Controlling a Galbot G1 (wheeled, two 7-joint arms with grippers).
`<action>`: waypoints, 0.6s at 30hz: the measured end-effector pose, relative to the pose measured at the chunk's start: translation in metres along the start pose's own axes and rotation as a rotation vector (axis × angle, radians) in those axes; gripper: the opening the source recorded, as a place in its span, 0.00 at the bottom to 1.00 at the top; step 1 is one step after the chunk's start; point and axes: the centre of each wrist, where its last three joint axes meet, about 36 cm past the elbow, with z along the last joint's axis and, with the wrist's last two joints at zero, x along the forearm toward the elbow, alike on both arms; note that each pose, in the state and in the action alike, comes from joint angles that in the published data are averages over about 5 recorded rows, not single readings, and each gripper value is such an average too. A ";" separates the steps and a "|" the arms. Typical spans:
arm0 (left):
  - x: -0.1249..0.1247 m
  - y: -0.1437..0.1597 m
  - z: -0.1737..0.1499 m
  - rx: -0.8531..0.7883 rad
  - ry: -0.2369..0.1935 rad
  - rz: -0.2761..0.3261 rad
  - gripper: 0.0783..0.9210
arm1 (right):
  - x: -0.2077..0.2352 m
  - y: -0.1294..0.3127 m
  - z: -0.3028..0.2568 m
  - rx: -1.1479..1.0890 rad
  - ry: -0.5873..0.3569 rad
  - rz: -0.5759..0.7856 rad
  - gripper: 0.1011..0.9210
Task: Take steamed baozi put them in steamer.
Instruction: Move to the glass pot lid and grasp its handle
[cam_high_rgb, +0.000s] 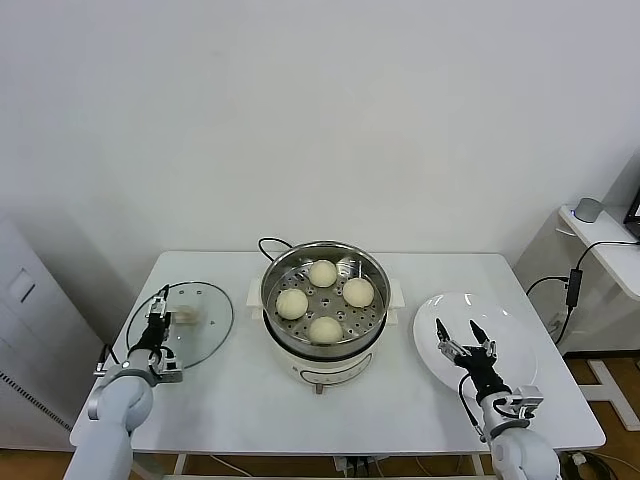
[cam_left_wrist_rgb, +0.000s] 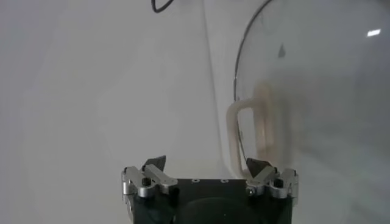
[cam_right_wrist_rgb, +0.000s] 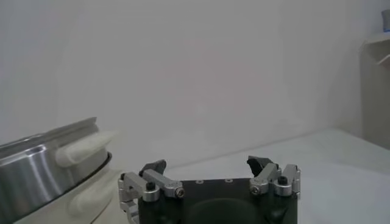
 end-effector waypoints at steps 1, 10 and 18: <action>-0.001 0.000 -0.001 0.003 0.000 -0.001 0.88 | 0.000 0.000 0.000 -0.001 0.000 0.000 0.88; -0.014 0.000 -0.005 0.031 0.010 -0.017 0.88 | 0.003 -0.001 0.004 0.000 0.003 0.007 0.88; -0.024 -0.002 -0.009 0.050 0.014 -0.026 0.88 | 0.004 -0.002 0.006 0.001 0.005 0.010 0.88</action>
